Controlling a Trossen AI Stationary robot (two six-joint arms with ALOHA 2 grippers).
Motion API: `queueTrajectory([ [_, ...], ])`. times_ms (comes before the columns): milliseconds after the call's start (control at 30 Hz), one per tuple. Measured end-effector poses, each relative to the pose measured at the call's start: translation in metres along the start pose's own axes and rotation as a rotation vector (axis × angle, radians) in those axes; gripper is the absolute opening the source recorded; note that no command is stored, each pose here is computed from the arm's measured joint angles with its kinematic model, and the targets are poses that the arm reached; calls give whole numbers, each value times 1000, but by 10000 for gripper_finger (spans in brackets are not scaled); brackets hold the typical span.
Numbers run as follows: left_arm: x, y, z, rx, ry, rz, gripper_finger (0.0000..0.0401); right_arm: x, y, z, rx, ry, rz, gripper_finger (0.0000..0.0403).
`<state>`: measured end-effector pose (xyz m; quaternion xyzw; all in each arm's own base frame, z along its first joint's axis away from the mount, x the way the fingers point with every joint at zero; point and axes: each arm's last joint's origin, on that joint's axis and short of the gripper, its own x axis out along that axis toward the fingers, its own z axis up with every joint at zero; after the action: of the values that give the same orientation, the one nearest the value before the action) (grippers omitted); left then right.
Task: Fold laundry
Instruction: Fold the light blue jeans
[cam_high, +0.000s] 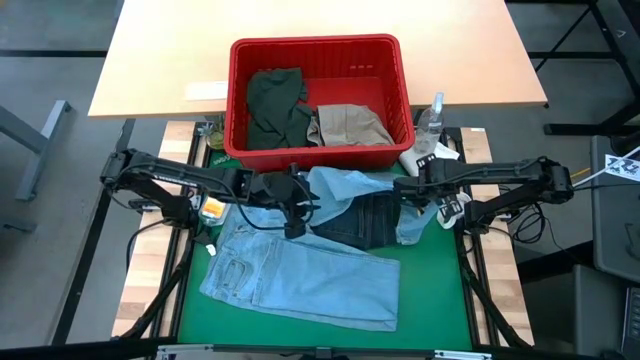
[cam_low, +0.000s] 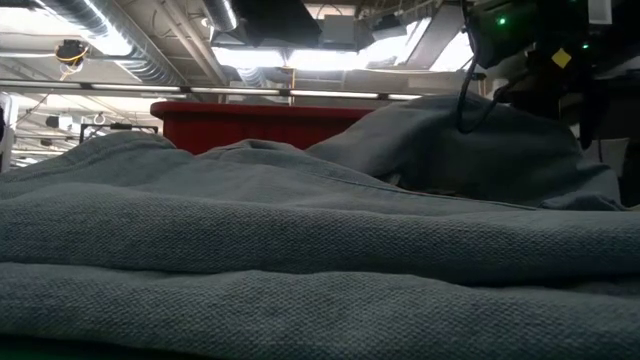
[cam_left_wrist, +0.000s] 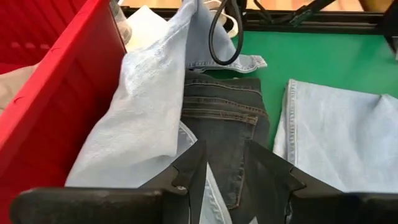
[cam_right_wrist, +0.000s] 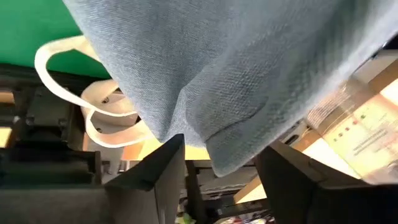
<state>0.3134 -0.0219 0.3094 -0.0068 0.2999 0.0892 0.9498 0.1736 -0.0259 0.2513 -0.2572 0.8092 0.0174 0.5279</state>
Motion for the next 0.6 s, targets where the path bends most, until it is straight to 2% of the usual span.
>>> queueTrajectory([
  [233,-2,-7,-5,22,40,-20,100,-15,-7,-1,-77,-56,-28,191],
  [400,-7,-12,-4,30,29,-35,100,-39,-17,-5,-42,-147,-60,191],
  [500,-9,-11,-4,29,27,-37,100,-52,-20,-8,-29,-233,-19,191],
  [600,-11,-11,-3,23,19,-40,100,-62,-19,-10,-51,-341,75,191],
])
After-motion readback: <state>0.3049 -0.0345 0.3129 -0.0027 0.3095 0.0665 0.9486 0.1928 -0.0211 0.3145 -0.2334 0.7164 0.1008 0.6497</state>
